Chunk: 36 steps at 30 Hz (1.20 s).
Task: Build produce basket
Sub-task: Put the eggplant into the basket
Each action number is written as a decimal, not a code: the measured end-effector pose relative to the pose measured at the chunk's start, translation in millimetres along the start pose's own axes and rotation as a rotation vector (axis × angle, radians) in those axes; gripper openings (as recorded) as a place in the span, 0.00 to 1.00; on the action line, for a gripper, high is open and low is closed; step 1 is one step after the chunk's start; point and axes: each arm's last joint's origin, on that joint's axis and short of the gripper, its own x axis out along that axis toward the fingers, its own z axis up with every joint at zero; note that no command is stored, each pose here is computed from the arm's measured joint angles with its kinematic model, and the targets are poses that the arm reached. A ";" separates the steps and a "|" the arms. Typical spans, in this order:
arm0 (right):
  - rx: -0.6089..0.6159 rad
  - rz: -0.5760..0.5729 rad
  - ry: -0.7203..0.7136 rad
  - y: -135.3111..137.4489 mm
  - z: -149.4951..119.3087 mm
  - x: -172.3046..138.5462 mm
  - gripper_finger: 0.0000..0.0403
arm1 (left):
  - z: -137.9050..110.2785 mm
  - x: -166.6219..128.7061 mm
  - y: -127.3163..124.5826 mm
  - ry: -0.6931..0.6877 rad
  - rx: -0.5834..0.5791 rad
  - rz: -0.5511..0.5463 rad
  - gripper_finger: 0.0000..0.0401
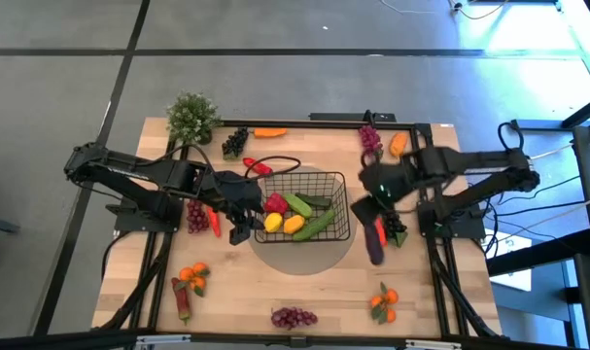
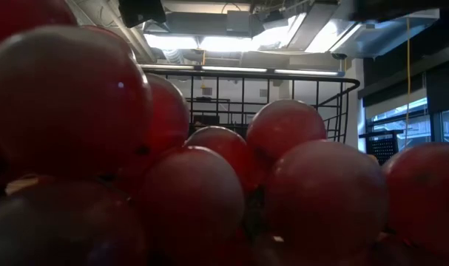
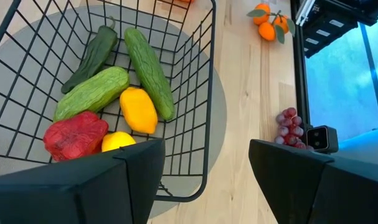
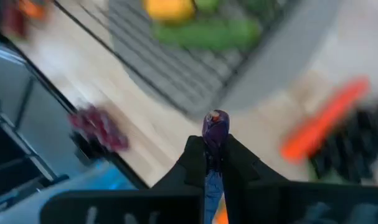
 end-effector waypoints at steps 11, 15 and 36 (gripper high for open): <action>-0.133 0.022 -0.218 -11.0 89.0 34.0 0.03 | 0.0 0.0 0.3 -0.003 0.000 0.009 0.55; -0.133 -0.048 -0.145 -17.5 105.1 64.0 0.03 | 0.4 0.0 1.0 -0.015 0.000 0.035 0.55; -0.238 -0.096 0.015 -20.6 125.7 140.7 0.16 | 0.5 -0.2 3.3 -0.034 0.001 0.096 0.55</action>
